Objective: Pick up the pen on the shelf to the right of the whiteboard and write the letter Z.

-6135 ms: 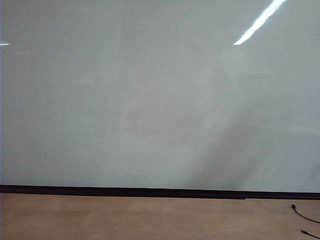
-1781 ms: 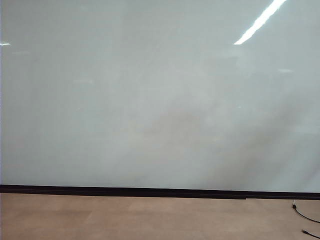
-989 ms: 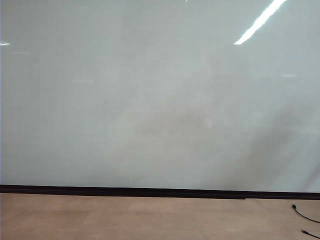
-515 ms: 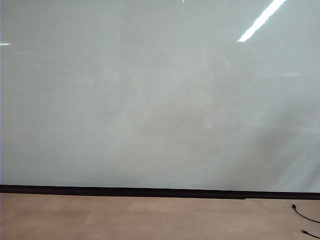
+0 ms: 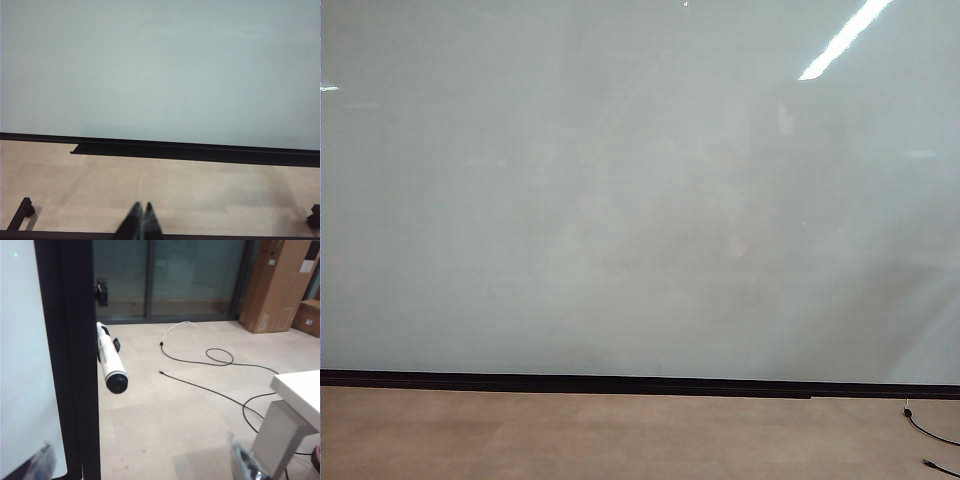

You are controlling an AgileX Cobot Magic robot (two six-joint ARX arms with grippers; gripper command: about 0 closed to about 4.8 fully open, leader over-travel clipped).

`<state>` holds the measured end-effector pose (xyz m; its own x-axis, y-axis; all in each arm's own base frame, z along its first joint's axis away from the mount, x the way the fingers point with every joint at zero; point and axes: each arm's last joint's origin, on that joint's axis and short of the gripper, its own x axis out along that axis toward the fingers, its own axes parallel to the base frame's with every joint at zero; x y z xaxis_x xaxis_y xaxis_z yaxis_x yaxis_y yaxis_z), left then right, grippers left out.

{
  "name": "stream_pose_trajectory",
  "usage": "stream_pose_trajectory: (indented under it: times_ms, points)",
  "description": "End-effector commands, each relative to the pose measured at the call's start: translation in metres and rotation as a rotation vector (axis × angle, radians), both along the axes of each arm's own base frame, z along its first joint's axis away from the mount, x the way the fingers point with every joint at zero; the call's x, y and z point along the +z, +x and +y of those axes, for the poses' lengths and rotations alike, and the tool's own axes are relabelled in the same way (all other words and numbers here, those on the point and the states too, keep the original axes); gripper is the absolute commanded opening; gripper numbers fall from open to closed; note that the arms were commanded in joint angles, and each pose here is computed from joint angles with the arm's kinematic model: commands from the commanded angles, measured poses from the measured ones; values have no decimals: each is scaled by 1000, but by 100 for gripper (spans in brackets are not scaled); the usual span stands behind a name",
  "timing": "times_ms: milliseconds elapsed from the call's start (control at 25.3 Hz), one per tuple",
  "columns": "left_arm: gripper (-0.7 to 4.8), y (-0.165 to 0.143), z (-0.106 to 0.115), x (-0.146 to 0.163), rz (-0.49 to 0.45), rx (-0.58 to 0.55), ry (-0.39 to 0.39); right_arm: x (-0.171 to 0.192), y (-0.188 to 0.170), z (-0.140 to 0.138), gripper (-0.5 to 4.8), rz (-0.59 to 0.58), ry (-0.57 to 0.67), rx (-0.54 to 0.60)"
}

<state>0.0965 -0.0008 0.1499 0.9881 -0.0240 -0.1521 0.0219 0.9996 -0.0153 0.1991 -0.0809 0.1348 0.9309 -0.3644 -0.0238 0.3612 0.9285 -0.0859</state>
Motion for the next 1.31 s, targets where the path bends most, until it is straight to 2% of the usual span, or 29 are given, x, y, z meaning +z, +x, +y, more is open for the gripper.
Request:
stream_pose_trajectory:
  times_ms: [40, 119, 475, 989, 1306]
  points:
    - [-4, 0, 0, 1, -7, -1, 4, -1, 13, -9, 479, -16, -6, 60]
    - [-4, 0, 0, 1, -7, -1, 4, -3, 23, -15, 479, -14, -5, 105]
    - [-5, 0, 0, 1, -7, -1, 4, 6, 35, -30, 479, -51, -24, 134]
    - [-4, 0, 0, 1, -7, -1, 4, -7, 70, -58, 479, -66, 87, 370]
    - [-5, 0, 0, 1, -7, -1, 4, -8, 79, -64, 479, -77, 79, 394]
